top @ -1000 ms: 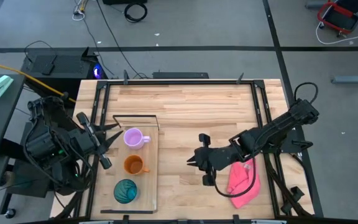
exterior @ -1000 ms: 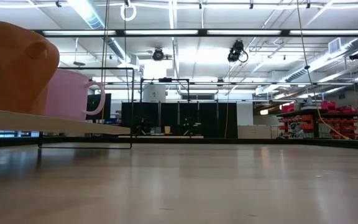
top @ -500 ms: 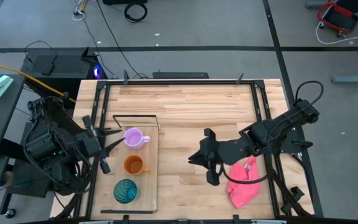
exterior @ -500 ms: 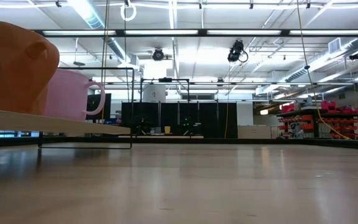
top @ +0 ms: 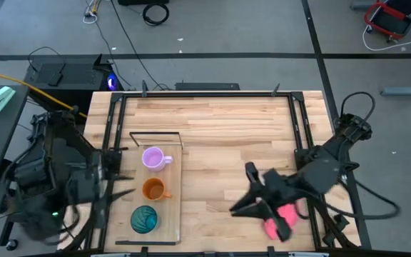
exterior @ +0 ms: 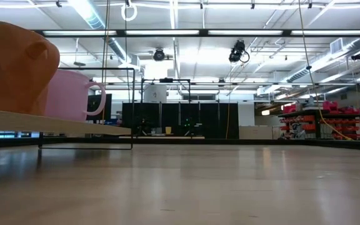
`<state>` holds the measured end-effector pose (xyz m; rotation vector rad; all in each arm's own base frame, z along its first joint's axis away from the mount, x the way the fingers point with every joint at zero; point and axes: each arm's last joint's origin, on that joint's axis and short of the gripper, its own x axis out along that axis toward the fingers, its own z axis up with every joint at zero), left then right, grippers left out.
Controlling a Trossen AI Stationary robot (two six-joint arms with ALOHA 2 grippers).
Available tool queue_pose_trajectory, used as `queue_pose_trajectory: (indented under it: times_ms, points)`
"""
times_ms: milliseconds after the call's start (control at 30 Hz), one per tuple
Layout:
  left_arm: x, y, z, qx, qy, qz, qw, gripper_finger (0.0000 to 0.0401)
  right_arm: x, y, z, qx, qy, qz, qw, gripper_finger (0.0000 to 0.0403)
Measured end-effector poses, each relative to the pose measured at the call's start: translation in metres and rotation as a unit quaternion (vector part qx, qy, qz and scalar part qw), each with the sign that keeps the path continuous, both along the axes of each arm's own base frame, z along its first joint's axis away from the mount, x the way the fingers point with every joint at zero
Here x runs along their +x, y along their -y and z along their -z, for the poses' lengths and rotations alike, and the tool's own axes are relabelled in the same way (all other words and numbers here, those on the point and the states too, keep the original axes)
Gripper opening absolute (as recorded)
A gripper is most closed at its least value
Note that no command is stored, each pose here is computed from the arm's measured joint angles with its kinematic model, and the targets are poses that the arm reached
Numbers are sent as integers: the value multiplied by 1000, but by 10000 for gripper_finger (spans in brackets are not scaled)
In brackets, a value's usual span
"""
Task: Stack small to large cups/mugs on shelf
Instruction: Return to Home Position
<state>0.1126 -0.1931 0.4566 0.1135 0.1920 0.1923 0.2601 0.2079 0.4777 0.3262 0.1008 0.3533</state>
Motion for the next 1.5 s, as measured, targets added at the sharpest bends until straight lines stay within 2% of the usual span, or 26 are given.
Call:
queue_pose_trajectory:
  times_ms: [267,400,600,700,833,1033,1233,1500]
  points:
    - [-22,26,-22,-2,39,88,995,129,-46,-29,-14,-10,40,-77,996,51]
    - [-32,31,-24,9,40,115,992,126,-65,-44,-17,-15,61,-86,994,51]
    - [-43,33,-18,-8,27,142,989,134,-85,-57,-17,-28,67,-80,994,51]
    - [-46,28,-8,-15,10,135,991,138,-89,-60,-16,-36,70,-79,994,51]
    - [-51,15,8,-28,6,91,995,140,-91,-64,-9,-60,69,-84,992,51]
    - [-53,7,24,-10,7,56,998,132,-87,-71,11,-59,67,-82,993,51]
    - [-50,8,24,-2,31,39,999,135,-99,-49,25,-21,105,-74,991,51]
    - [-27,8,24,0,13,-1,1000,144,-105,18,70,37,127,-60,989,51]
